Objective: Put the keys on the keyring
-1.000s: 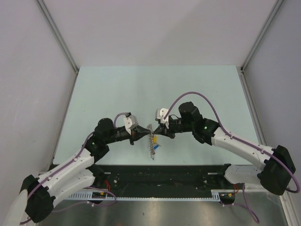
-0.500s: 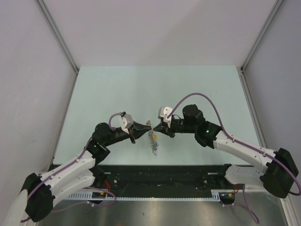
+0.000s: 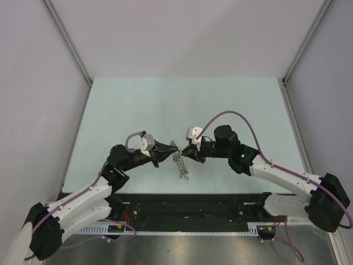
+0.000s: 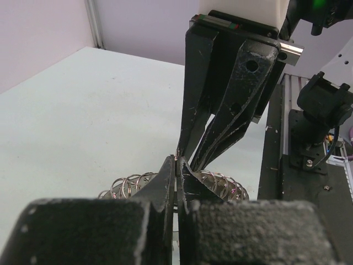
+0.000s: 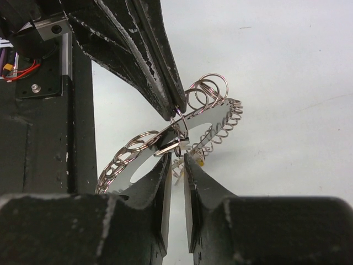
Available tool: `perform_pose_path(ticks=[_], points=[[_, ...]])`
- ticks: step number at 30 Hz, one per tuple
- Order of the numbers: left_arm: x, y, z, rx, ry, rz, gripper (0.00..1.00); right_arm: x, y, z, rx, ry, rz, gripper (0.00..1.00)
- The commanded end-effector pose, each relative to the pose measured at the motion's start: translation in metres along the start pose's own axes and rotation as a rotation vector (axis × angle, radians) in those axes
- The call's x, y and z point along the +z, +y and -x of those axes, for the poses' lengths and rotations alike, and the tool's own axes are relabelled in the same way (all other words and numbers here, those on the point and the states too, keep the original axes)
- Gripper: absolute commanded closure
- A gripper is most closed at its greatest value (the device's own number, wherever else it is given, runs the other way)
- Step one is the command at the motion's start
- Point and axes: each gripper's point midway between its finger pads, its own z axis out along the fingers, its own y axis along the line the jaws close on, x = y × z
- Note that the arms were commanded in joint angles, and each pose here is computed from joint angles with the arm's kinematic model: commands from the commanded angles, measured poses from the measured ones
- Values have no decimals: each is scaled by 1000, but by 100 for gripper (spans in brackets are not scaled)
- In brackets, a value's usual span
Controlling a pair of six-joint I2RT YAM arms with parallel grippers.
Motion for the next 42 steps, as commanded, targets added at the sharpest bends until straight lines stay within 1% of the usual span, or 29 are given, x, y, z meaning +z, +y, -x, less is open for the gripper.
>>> perform_pose_path(ticks=[1, 5, 14, 25, 27, 30, 31, 34, 40, 41, 42], points=[[3, -4, 33, 47, -107, -15, 100, -3, -5, 20, -22, -72, -32, 78], [3, -4, 32, 47, -102, -19, 100, -5, -3, 24, -26, -92, -30, 74], [5, -7, 31, 45, -102, -38, 100, -8, -4, 34, -37, -134, -36, 74], [3, -8, 36, 53, -128, -28, 100, -2, -2, 25, -18, -110, -16, 75], [3, -9, 37, 54, -133, -34, 100, -2, -2, 25, -17, -109, -14, 77], [3, -10, 37, 51, -132, -39, 100, -2, -1, 26, -21, -115, -9, 85], [3, -10, 38, 49, -134, -39, 100, -2, -1, 27, -23, -118, -7, 90], [3, -11, 36, 46, -136, -43, 100, -2, 0, 28, -26, -122, -2, 100], [0, -9, 30, 20, -128, -24, 99, -10, -5, 31, -42, -123, -34, 100], [-2, -9, 31, 25, -129, -18, 93, -12, -8, 33, -54, -123, -47, 100], [-4, -9, 30, 26, -121, -10, 90, -13, -9, 33, -59, -119, -52, 100]])
